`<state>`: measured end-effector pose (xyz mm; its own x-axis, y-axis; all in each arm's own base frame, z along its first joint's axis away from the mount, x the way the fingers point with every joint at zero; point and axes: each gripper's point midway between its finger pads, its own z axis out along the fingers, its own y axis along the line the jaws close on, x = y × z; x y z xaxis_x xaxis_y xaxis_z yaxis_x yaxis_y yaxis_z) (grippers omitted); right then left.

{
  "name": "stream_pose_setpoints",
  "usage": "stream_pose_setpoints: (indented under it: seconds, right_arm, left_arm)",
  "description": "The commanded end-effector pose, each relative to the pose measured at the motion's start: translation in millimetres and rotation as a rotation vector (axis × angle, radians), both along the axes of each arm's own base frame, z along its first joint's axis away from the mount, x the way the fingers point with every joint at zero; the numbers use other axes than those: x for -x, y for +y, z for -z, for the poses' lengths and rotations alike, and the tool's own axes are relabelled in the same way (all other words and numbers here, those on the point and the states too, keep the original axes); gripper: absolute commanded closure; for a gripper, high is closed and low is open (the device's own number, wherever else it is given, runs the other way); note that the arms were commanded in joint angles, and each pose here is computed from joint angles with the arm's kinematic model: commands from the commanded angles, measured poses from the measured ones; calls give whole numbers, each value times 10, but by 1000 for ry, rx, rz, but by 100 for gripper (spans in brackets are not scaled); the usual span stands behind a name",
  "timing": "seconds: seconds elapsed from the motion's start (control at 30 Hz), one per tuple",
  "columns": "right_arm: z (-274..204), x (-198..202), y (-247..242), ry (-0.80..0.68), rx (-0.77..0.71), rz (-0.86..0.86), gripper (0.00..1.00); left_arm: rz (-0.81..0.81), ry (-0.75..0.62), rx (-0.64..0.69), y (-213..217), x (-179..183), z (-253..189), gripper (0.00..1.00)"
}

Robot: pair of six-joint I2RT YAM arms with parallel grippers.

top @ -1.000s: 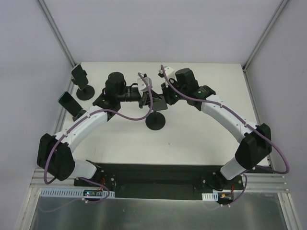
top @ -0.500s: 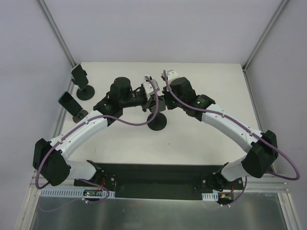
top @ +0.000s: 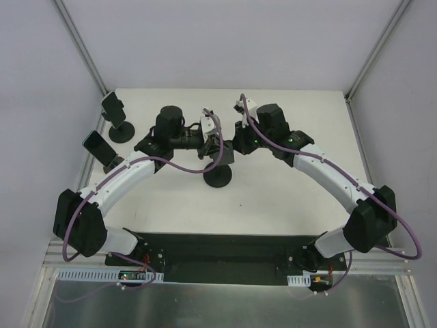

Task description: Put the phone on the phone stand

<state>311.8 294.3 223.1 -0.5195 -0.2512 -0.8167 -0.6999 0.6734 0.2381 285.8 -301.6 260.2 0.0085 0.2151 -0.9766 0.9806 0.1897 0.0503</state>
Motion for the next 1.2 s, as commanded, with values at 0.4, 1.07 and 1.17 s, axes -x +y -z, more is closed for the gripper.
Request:
stream_pose_setpoints:
  seconds: [0.4, 1.07, 1.17]
  right_arm:
    - [-416, 6, -274, -120, -76, 593, 100]
    - [-577, 759, -214, -173, -221, 624, 35]
    - [-452, 681, -409, -148, -213, 522, 26]
  left_arm:
    - [-991, -66, 81, 765, -967, -264, 100]
    - [-964, -41, 93, 495, -840, -59, 100]
    - [-837, -3, 108, 410, -660, -80, 100]
